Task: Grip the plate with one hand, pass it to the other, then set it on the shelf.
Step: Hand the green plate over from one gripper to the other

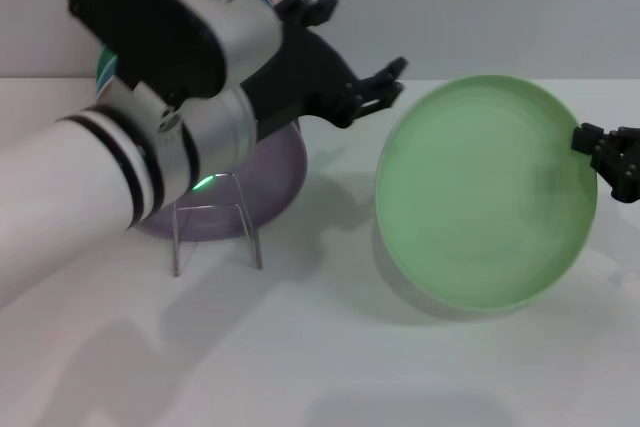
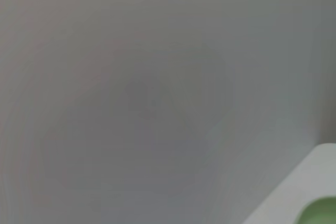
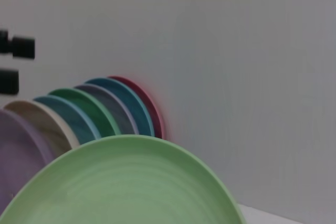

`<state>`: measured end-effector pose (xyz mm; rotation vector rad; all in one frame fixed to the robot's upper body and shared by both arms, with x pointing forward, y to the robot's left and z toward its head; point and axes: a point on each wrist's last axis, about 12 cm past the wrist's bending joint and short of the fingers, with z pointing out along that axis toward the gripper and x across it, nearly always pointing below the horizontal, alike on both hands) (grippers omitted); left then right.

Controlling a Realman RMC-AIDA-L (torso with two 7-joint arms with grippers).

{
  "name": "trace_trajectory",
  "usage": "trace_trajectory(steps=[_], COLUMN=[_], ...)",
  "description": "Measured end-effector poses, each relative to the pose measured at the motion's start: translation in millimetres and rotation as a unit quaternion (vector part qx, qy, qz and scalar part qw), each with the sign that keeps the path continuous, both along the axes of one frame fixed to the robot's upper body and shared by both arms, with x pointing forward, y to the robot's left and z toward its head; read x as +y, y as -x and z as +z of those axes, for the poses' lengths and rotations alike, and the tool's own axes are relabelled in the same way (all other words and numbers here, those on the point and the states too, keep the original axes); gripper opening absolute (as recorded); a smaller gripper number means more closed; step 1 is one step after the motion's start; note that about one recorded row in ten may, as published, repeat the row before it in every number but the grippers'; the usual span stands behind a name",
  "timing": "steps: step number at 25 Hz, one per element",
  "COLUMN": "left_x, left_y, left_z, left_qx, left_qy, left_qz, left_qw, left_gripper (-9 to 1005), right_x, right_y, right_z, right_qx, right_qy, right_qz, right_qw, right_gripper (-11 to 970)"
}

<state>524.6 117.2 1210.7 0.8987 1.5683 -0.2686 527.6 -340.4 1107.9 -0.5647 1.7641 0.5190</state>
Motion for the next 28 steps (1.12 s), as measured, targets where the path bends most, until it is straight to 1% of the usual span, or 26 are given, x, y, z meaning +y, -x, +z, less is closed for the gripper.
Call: trace_trajectory(steps=[4, 7, 13, 17, 28], left_x=[-8, -12, -9, -6, -4], left_y=[-1.0, -4.1, -14.2, -23.1, -34.5], left_z=[11.5, 14.5, 9.0, 2.6, -5.5], left_qx=[0.022, 0.042, 0.075, 0.109, 0.145], left_qy=[0.004, -0.004, -0.016, -0.044, -0.066], left_qz=[-0.022, -0.043, -0.057, -0.063, -0.063], left_qw=[1.0, 0.998, 0.995, 0.991, 0.985], left_gripper=[842, 842, 840, 839, 837], right_x=[-1, -2, 1, 10, 19], right_y=[2.1, 4.4, 5.4, 4.9, -1.7], right_z=[-2.9, -4.5, -5.3, -5.0, 0.6], right_qx=[-0.008, -0.013, -0.021, -0.048, -0.063], right_qy=[0.014, 0.017, 0.022, 0.026, 0.022], right_qz=[0.002, 0.003, 0.013, 0.039, 0.062], right_qw=[1.0, 1.0, 0.999, 0.998, 0.996], right_gripper=[5, 4, 4, 5, 4])
